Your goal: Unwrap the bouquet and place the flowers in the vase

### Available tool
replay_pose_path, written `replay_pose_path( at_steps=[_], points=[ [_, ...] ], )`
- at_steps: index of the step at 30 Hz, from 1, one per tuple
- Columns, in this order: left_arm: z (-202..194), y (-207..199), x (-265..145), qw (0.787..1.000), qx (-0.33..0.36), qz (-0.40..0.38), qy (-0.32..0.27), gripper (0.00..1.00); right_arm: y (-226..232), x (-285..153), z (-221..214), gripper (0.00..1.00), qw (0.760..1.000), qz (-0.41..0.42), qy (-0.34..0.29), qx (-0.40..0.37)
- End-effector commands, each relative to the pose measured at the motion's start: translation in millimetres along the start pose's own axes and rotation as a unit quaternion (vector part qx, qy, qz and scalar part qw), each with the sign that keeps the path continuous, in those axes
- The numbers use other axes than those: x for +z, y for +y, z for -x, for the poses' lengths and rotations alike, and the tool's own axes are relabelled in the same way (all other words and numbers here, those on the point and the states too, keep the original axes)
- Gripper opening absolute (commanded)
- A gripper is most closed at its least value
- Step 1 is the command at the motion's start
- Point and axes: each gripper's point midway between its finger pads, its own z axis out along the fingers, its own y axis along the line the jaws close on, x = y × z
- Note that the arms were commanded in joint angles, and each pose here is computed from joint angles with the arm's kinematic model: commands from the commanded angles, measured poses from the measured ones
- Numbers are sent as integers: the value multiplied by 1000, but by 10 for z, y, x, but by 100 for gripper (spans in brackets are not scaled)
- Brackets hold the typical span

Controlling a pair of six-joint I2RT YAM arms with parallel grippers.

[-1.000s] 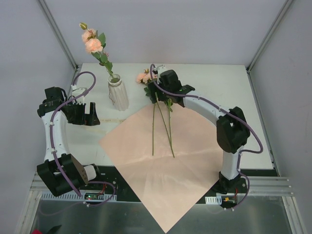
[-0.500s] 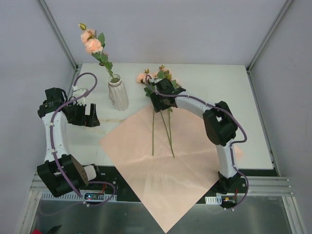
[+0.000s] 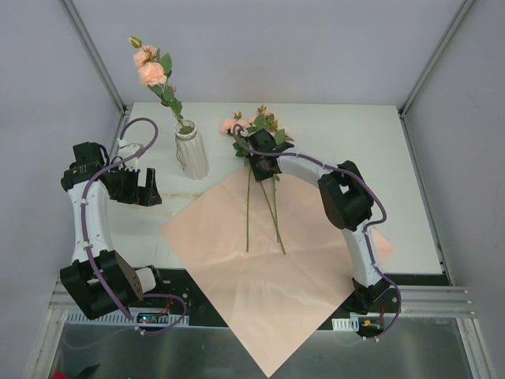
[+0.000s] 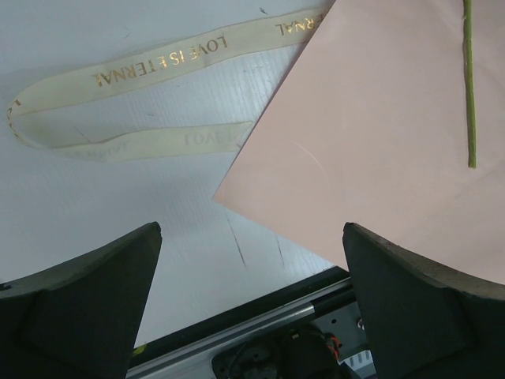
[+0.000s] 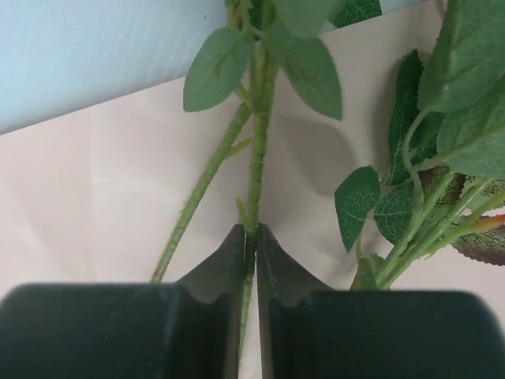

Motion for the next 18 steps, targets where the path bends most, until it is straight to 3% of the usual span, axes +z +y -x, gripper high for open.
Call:
replay_pose_path(
  at_steps=[1, 6, 12, 15, 18],
  points=[
    [-30, -78, -57, 1000, 7, -13, -4, 99, -3, -76, 142, 1, 1000, -8, -8, 19],
    [-23, -80, -77, 1000, 13, -10, -6, 99, 75, -404, 388, 1, 998, 13, -58, 28],
    [25, -72, -91, 1000, 13, -10, -9, 99, 370, -1503, 1087, 1, 971, 98, -216, 40],
    [58, -85, -114, 1000, 14, -11, -13, 99, 538, -2164, 1407, 1, 941, 137, -306, 51],
    [64, -103, -124, 1000, 15, -13, -16, 99, 700, -2915, 1719, 1, 894, 178, -408, 47]
  ],
)
